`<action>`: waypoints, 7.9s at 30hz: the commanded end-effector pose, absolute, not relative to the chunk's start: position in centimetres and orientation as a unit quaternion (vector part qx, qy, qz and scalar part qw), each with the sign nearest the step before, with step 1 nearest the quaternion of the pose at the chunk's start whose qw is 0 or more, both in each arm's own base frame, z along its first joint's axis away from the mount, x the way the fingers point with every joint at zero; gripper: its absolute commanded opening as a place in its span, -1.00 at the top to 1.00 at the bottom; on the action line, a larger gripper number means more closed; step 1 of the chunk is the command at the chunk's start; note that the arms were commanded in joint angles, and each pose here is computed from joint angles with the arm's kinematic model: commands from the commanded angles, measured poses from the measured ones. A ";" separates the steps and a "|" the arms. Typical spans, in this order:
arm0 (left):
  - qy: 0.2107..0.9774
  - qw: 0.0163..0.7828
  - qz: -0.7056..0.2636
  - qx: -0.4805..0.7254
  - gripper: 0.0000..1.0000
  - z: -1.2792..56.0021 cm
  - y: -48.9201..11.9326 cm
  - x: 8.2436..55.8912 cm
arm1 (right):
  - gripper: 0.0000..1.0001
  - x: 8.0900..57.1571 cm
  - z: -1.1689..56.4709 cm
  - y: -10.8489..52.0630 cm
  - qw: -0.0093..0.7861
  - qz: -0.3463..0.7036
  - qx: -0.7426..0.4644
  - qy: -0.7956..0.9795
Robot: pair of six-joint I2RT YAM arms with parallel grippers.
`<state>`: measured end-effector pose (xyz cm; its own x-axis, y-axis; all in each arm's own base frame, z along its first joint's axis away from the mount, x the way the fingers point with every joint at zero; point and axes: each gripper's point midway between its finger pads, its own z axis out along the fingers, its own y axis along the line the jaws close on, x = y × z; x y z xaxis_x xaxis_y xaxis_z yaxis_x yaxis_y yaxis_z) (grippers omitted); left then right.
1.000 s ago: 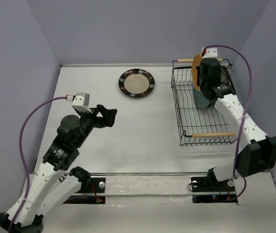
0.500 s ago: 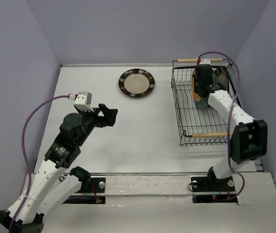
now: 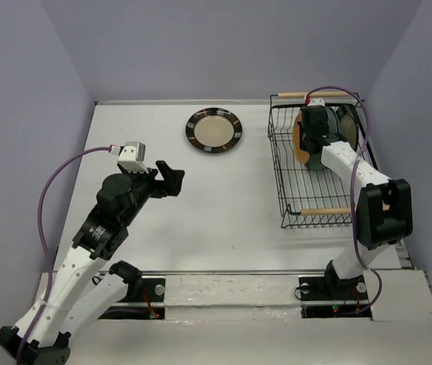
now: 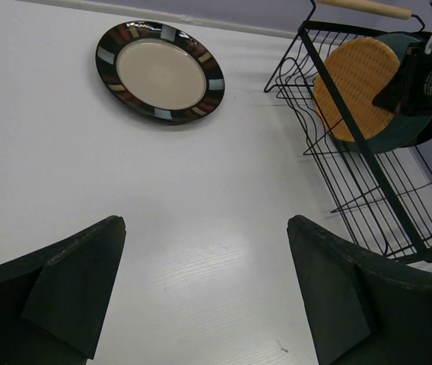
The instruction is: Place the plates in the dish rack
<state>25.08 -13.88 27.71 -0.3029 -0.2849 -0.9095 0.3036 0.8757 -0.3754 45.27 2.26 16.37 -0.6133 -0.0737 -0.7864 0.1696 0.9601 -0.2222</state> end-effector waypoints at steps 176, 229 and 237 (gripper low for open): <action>0.743 0.622 -0.244 0.035 -0.98 29.0 -12.3 25.5 | 0.86 49.3 30.3 3.9 0.568 -0.092 -0.004 0.818; 0.749 0.614 -0.248 0.028 -0.98 28.3 -12.4 25.7 | -0.75 50.5 32.5 4.8 0.573 -0.083 -0.011 0.815; 0.738 0.627 -0.248 0.018 -0.98 29.2 -12.0 25.6 | -0.92 44.2 40.4 8.3 0.635 0.077 0.005 0.769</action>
<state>25.37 -12.36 27.30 -0.2857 -0.2485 -0.9256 0.3301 0.8812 -0.3384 48.06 5.74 32.62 -0.3536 -0.0543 -0.9338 0.0323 0.9970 -0.0703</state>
